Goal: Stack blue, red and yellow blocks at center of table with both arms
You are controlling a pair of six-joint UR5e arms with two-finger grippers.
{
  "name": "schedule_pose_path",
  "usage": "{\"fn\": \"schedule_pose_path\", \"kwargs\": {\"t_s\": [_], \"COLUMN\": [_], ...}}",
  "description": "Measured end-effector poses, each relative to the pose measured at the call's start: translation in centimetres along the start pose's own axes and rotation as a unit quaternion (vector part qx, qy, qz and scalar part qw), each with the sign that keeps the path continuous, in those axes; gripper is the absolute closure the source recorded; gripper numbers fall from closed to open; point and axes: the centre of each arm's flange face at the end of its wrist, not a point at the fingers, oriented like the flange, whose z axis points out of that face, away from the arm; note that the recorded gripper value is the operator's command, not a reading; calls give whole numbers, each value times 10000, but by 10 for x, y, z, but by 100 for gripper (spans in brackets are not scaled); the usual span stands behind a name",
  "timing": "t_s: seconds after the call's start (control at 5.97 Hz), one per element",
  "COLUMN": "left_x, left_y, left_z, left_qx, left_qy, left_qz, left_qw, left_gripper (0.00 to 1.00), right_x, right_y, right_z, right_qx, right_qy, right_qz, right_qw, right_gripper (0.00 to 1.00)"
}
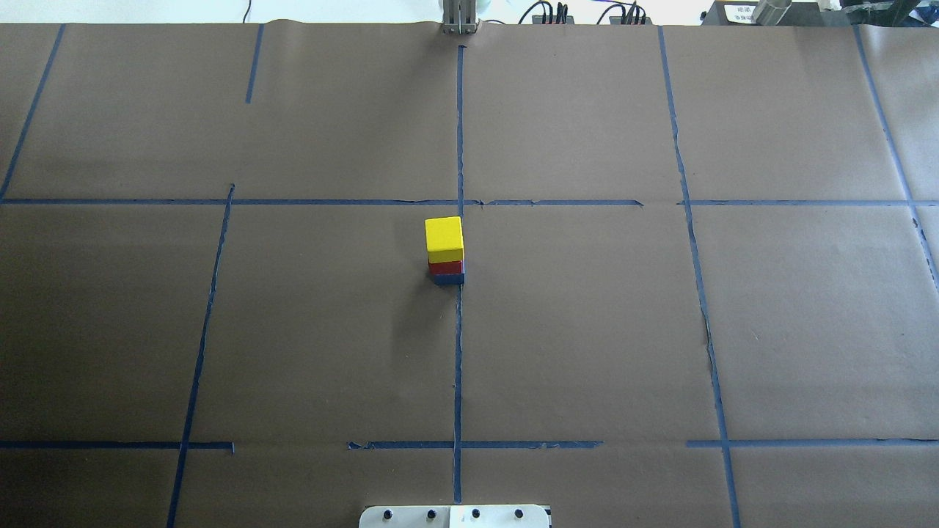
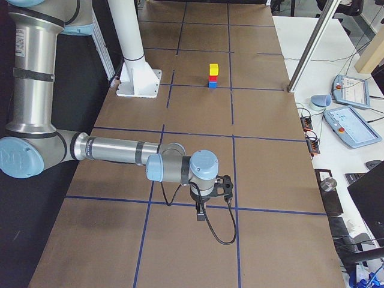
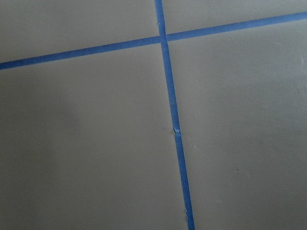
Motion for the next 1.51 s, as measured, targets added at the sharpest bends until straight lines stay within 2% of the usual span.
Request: {"fn": "schedule_pose_path", "kwargs": {"t_s": [1.51], "left_x": [0], "left_y": [3], "left_z": [3], "left_qx": [-36], "left_qy": [3], "left_qz": [35], "left_qw": [10000], "left_gripper": [0], "right_x": [2], "right_y": [1], "right_z": [4], "right_qx": [-38], "right_qy": [-11], "right_qz": [29], "right_qw": [10000], "right_gripper": [0]}}
